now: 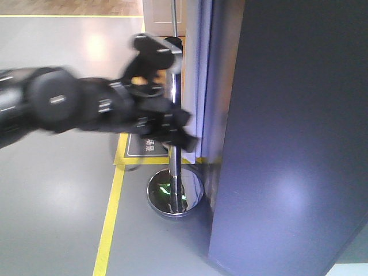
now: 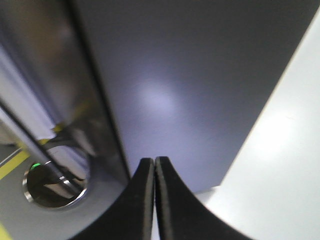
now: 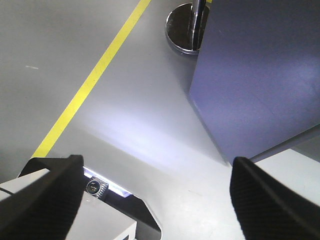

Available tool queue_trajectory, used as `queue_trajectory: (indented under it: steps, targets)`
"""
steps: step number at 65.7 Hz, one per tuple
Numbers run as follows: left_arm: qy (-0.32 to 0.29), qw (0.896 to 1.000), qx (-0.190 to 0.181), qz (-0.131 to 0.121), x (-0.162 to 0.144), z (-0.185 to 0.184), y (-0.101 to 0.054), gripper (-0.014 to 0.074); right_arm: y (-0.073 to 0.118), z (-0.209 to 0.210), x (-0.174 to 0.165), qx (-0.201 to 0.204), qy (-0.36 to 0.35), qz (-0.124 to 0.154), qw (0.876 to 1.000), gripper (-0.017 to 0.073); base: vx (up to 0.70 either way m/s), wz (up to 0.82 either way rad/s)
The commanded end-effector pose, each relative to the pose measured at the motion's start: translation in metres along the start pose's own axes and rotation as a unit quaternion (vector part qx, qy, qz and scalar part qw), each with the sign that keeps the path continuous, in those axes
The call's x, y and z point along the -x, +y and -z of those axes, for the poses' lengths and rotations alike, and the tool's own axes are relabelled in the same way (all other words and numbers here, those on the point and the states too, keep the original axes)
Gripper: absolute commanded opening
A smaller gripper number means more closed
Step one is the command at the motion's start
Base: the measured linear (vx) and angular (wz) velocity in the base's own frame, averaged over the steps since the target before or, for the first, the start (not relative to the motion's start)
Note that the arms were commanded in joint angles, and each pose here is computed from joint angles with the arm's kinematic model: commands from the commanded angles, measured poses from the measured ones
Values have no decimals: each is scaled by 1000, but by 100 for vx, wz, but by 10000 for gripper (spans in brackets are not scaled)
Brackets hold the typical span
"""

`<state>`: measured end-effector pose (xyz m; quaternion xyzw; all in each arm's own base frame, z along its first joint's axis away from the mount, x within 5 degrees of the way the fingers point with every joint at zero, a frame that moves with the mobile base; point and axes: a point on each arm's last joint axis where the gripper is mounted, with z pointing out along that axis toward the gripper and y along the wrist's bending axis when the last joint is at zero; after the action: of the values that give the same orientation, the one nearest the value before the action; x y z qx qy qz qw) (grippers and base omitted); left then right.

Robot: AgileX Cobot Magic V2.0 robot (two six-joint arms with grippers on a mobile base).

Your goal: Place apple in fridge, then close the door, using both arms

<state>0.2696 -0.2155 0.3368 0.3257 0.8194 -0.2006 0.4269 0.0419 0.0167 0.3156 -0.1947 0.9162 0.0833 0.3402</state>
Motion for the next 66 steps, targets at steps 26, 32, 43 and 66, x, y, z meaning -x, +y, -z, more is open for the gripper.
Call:
queue_trajectory:
  steps: [26, 32, 43, 66]
  targets:
    - [-31, 997, 65, 40, -54, 68, 23, -6, -5, 6, 20, -32, -90, 18, 995, 465, 0, 0]
    - [-24, 997, 63, 41, -55, 68, 23, -6, -5, 7, 23, -28, -106, 7, 994, 393, 0, 0]
    - [-16, 997, 59, 41, -56, 68, 22, -6, -3, 8, 29, -16, -141, -2, 990, 176, 0, 0]
    - [-17, 997, 59, 41, -56, 68, 22, -6, 4, -12, 48, -16, -121, 12, 992, -9, 0, 0]
